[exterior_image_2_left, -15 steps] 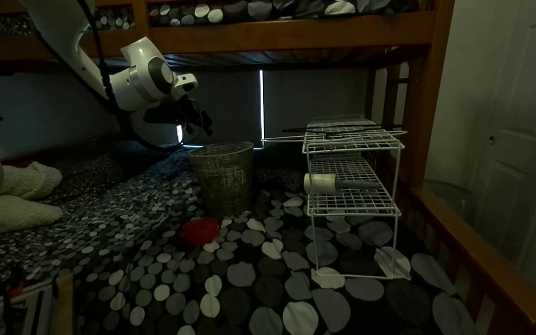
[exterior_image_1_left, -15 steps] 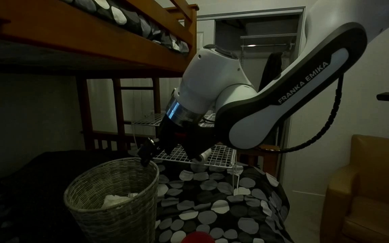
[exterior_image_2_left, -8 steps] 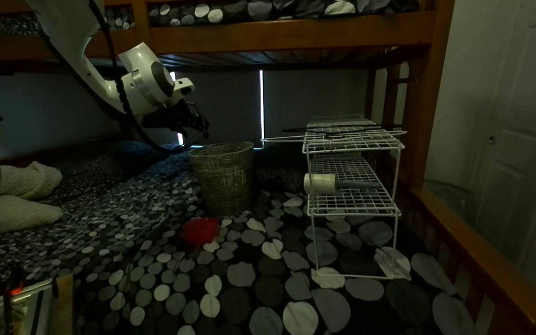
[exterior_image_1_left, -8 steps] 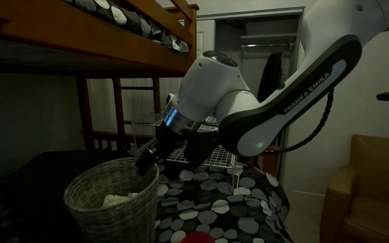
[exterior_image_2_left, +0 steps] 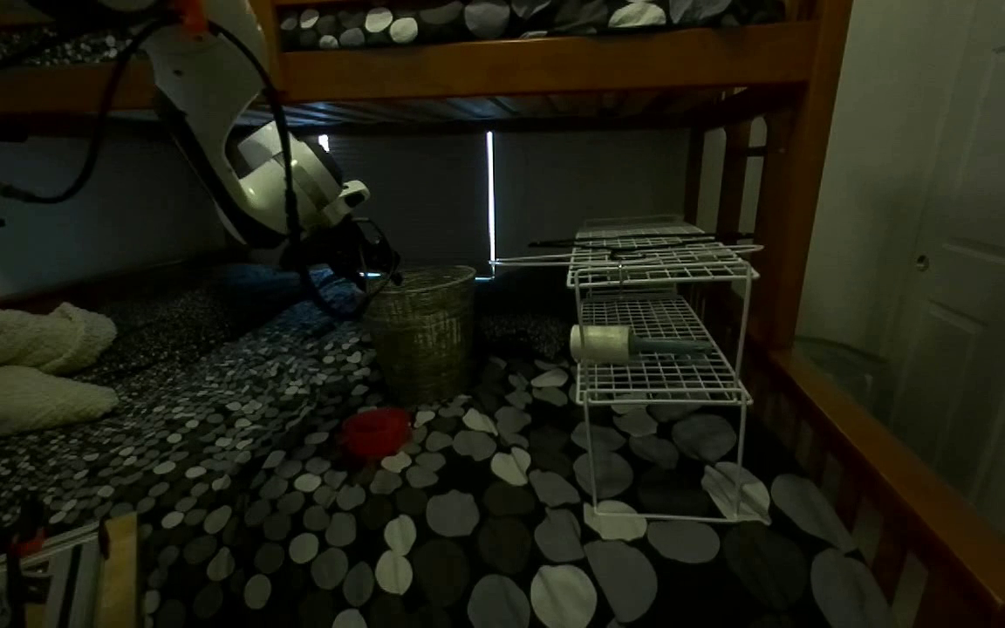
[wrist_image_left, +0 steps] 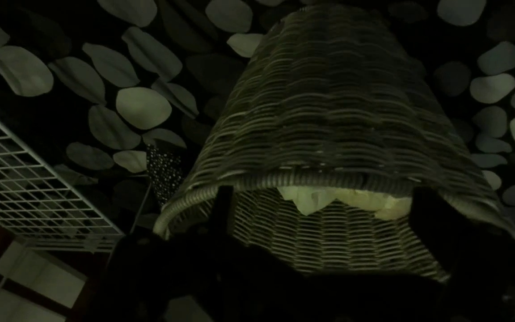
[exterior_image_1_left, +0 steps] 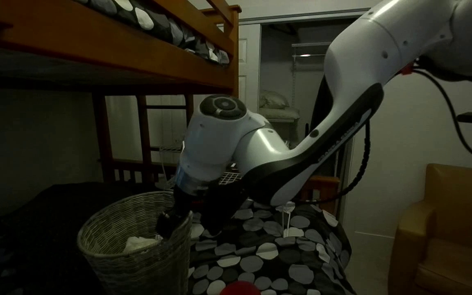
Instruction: Pick up the sun glasses from the basket and put them in the red bowl
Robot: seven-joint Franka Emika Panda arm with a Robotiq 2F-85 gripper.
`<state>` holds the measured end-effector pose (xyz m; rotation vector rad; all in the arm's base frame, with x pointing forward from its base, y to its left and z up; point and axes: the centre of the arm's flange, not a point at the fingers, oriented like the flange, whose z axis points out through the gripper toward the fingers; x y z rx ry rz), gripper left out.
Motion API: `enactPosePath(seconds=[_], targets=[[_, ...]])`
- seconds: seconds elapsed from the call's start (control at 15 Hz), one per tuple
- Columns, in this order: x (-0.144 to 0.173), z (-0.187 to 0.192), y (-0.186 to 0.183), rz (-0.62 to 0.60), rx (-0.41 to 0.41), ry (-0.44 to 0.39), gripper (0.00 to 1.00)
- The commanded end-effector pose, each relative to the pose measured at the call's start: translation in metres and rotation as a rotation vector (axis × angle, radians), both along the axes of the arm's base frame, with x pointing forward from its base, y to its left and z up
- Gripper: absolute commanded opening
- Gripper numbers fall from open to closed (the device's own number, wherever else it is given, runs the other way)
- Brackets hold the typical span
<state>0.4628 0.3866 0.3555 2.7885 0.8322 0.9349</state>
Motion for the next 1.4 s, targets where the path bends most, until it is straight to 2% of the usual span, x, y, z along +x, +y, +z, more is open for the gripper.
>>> enactPosePath(seconds=[0.0,0.27,0.4,0.47,0.67,0.87,1.2,1.27,1.33], targets=[[0.049,-0.044,0.062,-0.005,0.055,-0.012,1.0],[0.071,-0.028,0.085,0.016,0.164,-0.079,1.0],[0.067,-0.01,0.078,0.0,0.183,-0.033,1.0],[0.06,-0.005,0.077,0.012,0.164,-0.081,1.0],[0.064,-0.003,0.078,-0.002,0.179,-0.062,1.0],[0.059,0.031,0.054,-0.007,0.171,-0.078,1.0],[0.058,0.107,0.036,0.016,0.328,-0.184,1.0],[0.059,0.117,0.034,0.028,0.347,-0.183,1.0],[0.062,0.112,0.036,0.024,0.338,-0.185,1.0]])
